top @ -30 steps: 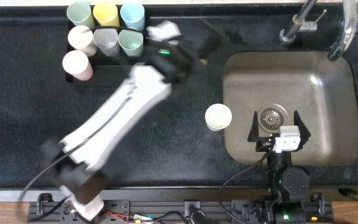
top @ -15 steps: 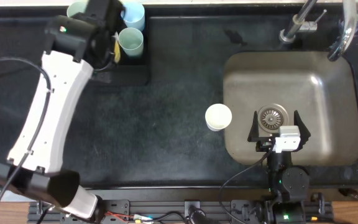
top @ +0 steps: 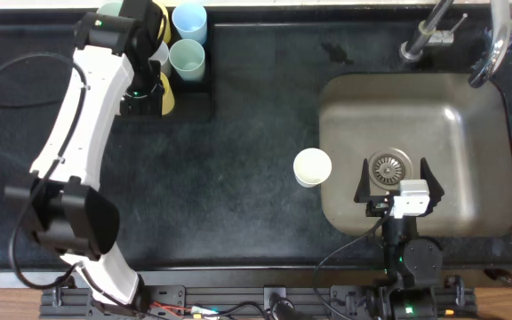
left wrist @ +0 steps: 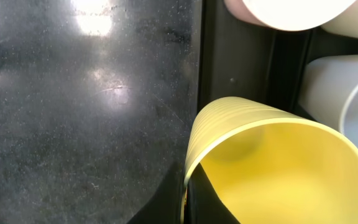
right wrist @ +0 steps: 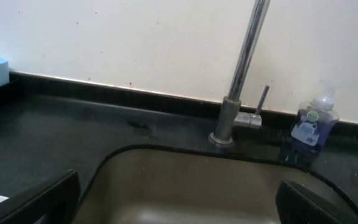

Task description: Store Cups

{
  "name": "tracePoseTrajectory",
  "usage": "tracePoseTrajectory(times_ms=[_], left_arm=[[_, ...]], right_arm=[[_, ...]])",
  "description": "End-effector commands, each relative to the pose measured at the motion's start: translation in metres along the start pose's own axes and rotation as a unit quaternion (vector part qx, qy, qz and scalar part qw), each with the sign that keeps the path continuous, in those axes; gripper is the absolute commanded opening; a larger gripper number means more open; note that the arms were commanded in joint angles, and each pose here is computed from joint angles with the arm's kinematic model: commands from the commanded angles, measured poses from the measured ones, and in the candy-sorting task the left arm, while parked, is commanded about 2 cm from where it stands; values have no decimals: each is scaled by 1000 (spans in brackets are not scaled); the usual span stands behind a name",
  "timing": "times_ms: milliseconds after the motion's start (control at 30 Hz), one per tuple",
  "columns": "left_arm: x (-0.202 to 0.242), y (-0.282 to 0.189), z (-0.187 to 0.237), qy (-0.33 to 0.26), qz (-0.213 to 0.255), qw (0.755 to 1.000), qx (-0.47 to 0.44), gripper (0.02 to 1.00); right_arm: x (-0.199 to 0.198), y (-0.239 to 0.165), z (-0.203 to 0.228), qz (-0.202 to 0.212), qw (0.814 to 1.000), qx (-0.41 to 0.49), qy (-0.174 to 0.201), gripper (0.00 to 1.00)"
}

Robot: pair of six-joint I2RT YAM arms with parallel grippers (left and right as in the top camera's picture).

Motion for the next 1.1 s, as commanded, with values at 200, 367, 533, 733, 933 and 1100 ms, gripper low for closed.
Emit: tracePoseTrajectory(times_ms=[200,367,533,733,933,1100], left_arm=[[-5,17,-13,-26,-23,999,-11,38],[-9,28,-14,-28,-31,999,-14,36],[-19,40,-9,-29,-23,999,-12,36],[-26,45,-11,-30,-9,999,-26,36],[-27,47,-13,-29,-8,999,-36,36],[-26,54,-12,-28,-19,999,-38,36]], right_arm=[[-1,0,3,5,1000,0,-1,998],[-1,0,3,5,1000,0,-1,996],[-1,0,3,5,1000,0,-1,998],[-1,0,3,5,1000,0,-1,998],[-1,0,3,5,1000,0,-1,996],[-1,0,3,5,1000,0,-1,996]])
Point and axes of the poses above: each gripper's point midway between its finger pads, its own y axis out along the fingers, its own x axis along the line the jaws close on, z = x × y, the point moved 4 cm from there along -y, back along the fingers, and after that the axes turned 10 degrees about -y, right-handed, at the moved point
